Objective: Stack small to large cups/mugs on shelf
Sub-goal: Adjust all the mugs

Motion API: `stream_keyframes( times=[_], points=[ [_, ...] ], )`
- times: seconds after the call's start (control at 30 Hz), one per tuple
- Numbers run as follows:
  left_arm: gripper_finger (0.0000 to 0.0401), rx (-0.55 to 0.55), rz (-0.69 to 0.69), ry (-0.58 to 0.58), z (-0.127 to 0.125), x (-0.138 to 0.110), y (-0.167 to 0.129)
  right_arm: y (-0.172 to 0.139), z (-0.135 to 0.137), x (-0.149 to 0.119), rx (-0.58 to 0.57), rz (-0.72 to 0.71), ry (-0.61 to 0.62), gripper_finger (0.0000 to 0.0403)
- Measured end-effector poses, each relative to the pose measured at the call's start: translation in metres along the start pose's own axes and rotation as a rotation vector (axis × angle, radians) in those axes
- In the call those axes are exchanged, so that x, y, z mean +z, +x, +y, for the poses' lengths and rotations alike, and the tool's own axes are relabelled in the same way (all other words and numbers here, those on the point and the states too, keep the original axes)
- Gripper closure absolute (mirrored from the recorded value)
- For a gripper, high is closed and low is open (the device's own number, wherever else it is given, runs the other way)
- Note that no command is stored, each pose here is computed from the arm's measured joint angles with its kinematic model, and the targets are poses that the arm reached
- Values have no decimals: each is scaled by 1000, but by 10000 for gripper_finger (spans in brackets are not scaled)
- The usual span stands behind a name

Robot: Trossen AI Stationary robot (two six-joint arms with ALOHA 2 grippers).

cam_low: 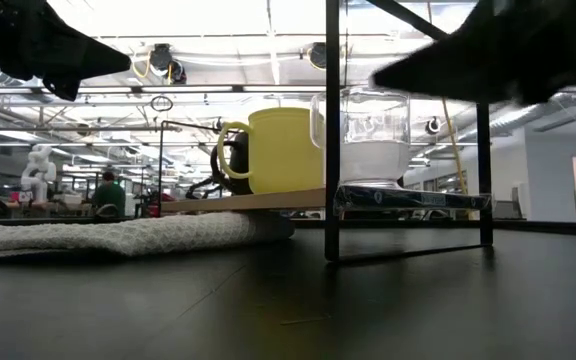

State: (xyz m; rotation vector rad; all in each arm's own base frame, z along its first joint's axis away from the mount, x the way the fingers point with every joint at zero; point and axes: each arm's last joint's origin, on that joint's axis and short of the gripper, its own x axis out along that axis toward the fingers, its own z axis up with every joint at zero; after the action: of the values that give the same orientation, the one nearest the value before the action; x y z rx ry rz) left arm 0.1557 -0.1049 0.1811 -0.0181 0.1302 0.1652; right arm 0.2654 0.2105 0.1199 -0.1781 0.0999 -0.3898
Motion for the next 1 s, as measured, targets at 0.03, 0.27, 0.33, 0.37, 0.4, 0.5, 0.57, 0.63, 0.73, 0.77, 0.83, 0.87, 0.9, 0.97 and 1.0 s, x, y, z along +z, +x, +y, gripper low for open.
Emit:
stream_keyframes(
  times=[0.03, 0.27, 0.33, 0.37, 0.4, 0.5, 0.57, 0.63, 0.73, 0.77, 0.83, 0.87, 0.9, 0.97, 1.0],
  points=[
    [401, 0, 0, 1, 0, 0, 0, -6, 1, 4, -3, -8, -11, 403],
    [401, 20, -4, 10, 1, 0, 0, -50, 6, 31, -28, -32, -91, 403],
    [401, 35, -6, 17, 1, 0, 0, -61, 6, 35, -73, -28, -116, 403],
    [401, 37, -6, 23, 1, 0, 0, -68, 6, 37, -97, -26, -129, 403],
    [401, 37, -6, 26, 1, 0, 0, -74, 5, 40, -126, -23, -140, 403],
    [401, 46, -8, 29, 1, 0, 0, -91, 3, 46, -157, -20, -171, 403],
    [401, 45, -7, 38, 1, 0, 0, -101, -1, 47, -130, -28, -166, 403],
    [401, 46, -8, 45, 1, 0, 0, -108, -9, 49, -112, -35, -128, 403],
    [401, 52, -9, 44, 2, 1, 0, -112, -22, 43, -100, -40, -84, 403],
    [401, 53, -9, 44, 2, 1, 0, -113, -26, 40, -98, -41, -76, 403],
    [401, 54, -9, 44, 2, 1, 0, -114, -33, 36, -96, -43, -48, 403],
    [401, 54, -9, 45, 2, 1, 0, -115, -36, 33, -94, -43, -40, 403],
    [401, 54, -9, 45, 2, 1, 0, -115, -39, 30, -92, -44, -40, 403],
    [401, 54, -8, 47, 2, 0, 0, -116, -43, 25, -89, -45, -38, 403],
    [401, 54, -7, 50, 2, 0, 0, -117, -45, 24, -88, -45, -44, 403]
  ],
)
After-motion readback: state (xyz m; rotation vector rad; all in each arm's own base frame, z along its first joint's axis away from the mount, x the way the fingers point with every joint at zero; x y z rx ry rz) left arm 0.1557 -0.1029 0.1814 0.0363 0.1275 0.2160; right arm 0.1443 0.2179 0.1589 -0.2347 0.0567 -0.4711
